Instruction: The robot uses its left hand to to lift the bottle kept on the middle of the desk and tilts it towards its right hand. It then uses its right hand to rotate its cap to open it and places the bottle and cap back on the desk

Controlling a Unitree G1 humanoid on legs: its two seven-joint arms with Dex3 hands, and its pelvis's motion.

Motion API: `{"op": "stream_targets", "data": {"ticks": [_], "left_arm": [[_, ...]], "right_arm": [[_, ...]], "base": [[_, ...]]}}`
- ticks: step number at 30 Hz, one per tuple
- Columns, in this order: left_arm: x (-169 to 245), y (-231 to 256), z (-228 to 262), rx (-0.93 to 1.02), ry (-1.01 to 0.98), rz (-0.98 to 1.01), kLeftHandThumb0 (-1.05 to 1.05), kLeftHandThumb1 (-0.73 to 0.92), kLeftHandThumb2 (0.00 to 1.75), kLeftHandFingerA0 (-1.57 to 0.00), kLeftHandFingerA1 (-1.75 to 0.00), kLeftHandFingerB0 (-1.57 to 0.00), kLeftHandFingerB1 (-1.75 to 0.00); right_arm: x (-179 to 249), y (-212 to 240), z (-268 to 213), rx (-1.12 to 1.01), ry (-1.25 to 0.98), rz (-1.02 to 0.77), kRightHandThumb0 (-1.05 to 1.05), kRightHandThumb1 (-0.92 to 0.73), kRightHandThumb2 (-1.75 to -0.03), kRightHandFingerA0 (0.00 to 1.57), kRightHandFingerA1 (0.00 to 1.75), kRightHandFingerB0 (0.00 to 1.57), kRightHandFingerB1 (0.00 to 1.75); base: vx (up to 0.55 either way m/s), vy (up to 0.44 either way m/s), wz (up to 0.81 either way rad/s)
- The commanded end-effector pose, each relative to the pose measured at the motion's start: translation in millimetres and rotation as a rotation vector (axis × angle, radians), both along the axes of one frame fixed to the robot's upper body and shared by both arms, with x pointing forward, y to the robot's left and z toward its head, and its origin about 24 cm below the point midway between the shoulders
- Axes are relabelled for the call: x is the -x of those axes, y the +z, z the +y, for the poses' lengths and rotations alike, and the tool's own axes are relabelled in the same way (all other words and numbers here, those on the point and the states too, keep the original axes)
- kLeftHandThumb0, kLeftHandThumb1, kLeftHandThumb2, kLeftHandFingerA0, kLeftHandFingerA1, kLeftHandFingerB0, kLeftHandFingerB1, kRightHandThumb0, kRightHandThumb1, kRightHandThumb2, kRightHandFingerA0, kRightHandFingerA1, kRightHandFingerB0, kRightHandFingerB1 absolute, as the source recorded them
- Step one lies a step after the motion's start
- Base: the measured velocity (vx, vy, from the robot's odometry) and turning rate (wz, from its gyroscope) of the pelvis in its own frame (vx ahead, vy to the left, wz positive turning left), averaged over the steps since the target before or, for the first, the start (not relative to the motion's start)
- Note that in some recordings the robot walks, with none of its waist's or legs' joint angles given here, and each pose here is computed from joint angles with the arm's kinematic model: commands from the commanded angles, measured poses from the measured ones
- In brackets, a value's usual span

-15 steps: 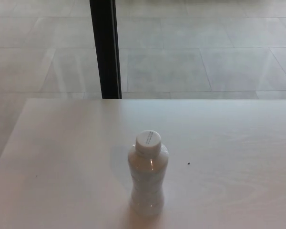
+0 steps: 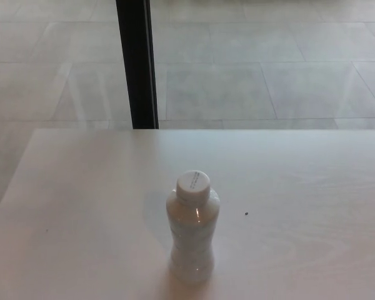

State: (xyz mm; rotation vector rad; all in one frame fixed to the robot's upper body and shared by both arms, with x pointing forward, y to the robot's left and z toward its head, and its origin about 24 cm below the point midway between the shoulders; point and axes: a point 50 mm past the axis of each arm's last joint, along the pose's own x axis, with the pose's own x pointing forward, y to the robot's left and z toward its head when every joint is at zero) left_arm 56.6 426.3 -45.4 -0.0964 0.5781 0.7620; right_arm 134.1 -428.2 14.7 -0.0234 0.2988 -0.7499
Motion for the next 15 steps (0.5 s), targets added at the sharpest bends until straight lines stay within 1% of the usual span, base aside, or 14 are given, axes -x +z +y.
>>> {"op": "stream_targets", "data": {"ticks": [1,2,3,4,6,7,8,9,10,11,12,13,14,15], "left_arm": [[-64.3,90.0,35.5,-0.18,0.002,-0.456,-0.73,0.67,0.62,-0.36,-0.4,-0.35,-0.34],[-70.9,98.6,36.7,-0.196,0.004,-0.481,-0.73,0.67,0.62,-0.36,-0.4,-0.35,-0.34],[-81.6,111.5,39.0,-0.199,0.013,-0.533,-0.74,0.66,0.61,-0.4,-0.41,-0.39,-0.35],[-89.6,121.4,39.0,-0.215,-0.008,-0.566,-0.82,0.56,0.97,-0.33,-0.54,-0.39,-0.5],[-100.7,136.6,38.4,-0.241,-0.039,-0.615,-0.82,0.56,0.97,-0.33,-0.54,-0.39,-0.5],[-118.6,159.3,31.7,-0.249,-0.07,-0.694,-0.84,0.5,0.96,-0.43,-0.57,-0.51,-0.49],[-130.4,173.4,23.2,-0.286,-0.117,-0.718,-0.9,0.49,0.96,-0.56,-0.62,-0.55,-0.47],[-137.7,181.5,14.9,-0.308,-0.17,-0.753,-0.91,0.58,0.59,-0.62,-0.58,-0.67,-0.43],[-146.3,187.7,6.0,-0.307,-0.204,-0.784,-0.91,0.57,0.59,-0.69,-0.59,-0.72,-0.44],[-153.3,192.1,-3.0,-0.313,-0.249,-0.81,-0.88,0.56,0.58,-0.63,-0.59,-0.68,-0.46],[-167.1,199.6,-23.6,-0.336,-0.36,-0.849,-0.99,0.45,0.92,-0.55,-0.67,-0.56,-0.5],[-174.5,202.0,-37.8,-0.339,-0.394,-0.858,-0.83,0.44,0.96,-0.44,-0.65,-0.51,-0.55],[-181.4,205.4,-54.0,-0.324,-0.425,-0.868,-0.82,0.62,0.59,-0.46,-0.65,-0.52,-0.47],[-183.0,206.7,-59.1,-0.319,-0.435,-0.871,-0.82,0.62,0.59,-0.46,-0.65,-0.52,-0.47]], "right_arm": [[-58.4,88.7,0.6,0.084,0.045,-0.376,-0.82,-0.75,-0.63,0.17,0.47,0.17,0.35],[-63.4,96.8,3.2,0.097,0.057,-0.403,-0.82,-0.75,-0.63,0.17,0.47,0.17,0.35],[-70.5,111.2,10.0,0.101,0.085,-0.447,-0.85,-0.56,-0.95,0.21,0.59,0.2,0.52],[-75.0,120.3,14.9,0.122,0.128,-0.467,-0.91,-0.73,-0.62,0.29,0.77,0.26,0.58],[-81.2,133.8,22.9,0.155,0.193,-0.494,-0.91,-0.73,-0.62,0.29,0.77,0.26,0.58],[-92.4,150.6,36.9,0.189,0.273,-0.54,-0.95,-0.56,-0.97,0.33,0.75,0.28,0.63],[-96.6,160.1,48.5,0.193,0.312,-0.57,-0.97,-0.55,-0.95,0.37,0.75,0.35,0.65],[-102.6,166.4,57.3,0.225,0.326,-0.573,-0.95,-0.71,-0.62,0.33,0.69,0.33,0.57],[-105.5,173.6,67.4,0.234,0.357,-0.592,-0.92,-0.72,-0.62,0.27,0.58,0.25,0.49],[-109.6,177.9,76.3,0.239,0.381,-0.605,-0.88,-0.74,-0.63,0.2,0.44,0.19,0.34],[-117.9,185.3,94.8,0.252,0.438,-0.631,-0.83,-0.77,-0.64,0.17,0.4,0.16,0.3],[-122.5,188.1,103.9,0.274,0.475,-0.637,-0.39,-0.42,-1.04,0.02,0.51,0.0,0.49],[-127.1,189.9,113.1,0.308,0.516,-0.632,-0.81,-0.83,-0.66,0.11,0.41,0.12,0.23],[-128.5,190.5,116.2,0.32,0.53,-0.629,-0.81,-0.83,-0.66,0.11,0.41,0.12,0.23]], "base": [[0.0,0.0,0.0],[0.0,0.0,0.0],[0.0,0.0,0.0],[0.0,0.0,0.0],[0.0,0.0,0.0],[0.0,0.0,0.0],[0.0,0.0,0.0],[0.0,0.0,0.0],[0.0,0.0,0.0],[0.0,0.0,0.0],[0.0,0.0,0.0],[0.0,0.0,0.0],[0.0,0.0,0.0],[0.0,0.0,0.0]]}}
